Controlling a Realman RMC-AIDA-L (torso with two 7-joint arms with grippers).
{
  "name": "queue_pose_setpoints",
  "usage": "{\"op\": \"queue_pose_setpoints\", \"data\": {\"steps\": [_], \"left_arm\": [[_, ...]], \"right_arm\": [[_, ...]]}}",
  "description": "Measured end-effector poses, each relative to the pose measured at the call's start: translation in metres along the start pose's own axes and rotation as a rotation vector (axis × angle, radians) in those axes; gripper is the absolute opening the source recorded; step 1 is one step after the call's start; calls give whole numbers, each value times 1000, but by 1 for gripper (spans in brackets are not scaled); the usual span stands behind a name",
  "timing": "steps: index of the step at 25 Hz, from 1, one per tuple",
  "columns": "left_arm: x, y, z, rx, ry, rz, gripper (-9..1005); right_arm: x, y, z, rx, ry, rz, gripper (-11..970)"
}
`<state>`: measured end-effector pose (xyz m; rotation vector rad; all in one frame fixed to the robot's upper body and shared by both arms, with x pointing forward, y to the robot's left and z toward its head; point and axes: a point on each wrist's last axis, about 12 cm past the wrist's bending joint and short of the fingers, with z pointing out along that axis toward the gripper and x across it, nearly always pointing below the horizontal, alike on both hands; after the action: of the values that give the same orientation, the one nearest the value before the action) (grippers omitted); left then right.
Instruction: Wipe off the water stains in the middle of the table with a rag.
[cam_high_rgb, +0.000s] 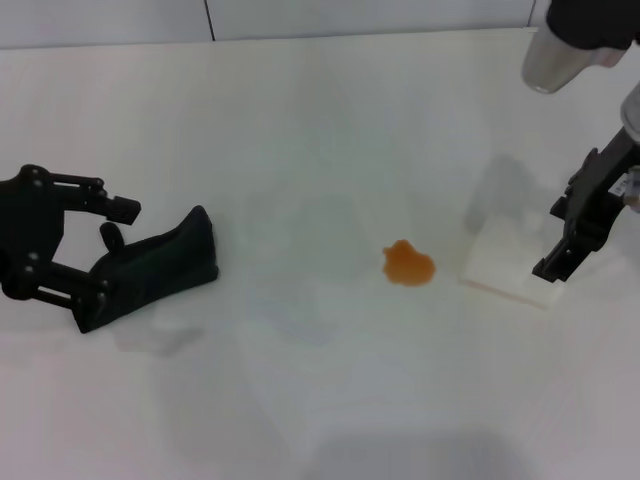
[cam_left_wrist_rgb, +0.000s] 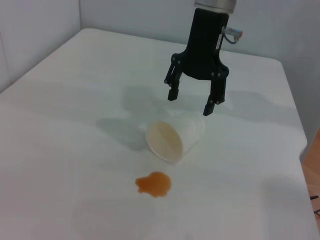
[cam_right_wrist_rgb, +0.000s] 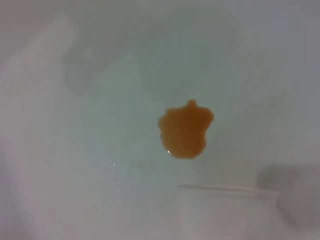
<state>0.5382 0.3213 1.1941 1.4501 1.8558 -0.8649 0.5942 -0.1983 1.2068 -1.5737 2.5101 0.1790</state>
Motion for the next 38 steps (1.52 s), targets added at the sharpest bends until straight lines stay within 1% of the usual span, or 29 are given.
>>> {"op": "queue_pose_setpoints", "data": {"steps": [8,14,18,26,33,38], "left_arm": [[0,-2,5,12,-2,3,875],[-2,-2,12,34,8,7,875],[-4,-2,15,41,5,11,875],[-6,-3,19,54,15,20,874],[-7,-3,20,55,14,26,874],[-6,-3,20,54,13,29,874]], "right_arm": [[-6,0,18,-25,31,-8,853],[-13,4,22,-28,35,-30,853],[-18,5,26,-16,46,-26,854],[-33,1,39,-21,84,-21,853],[-36,-2,49,-27,107,-14,853],[-37,-2,53,-10,109,-33,854]]}}
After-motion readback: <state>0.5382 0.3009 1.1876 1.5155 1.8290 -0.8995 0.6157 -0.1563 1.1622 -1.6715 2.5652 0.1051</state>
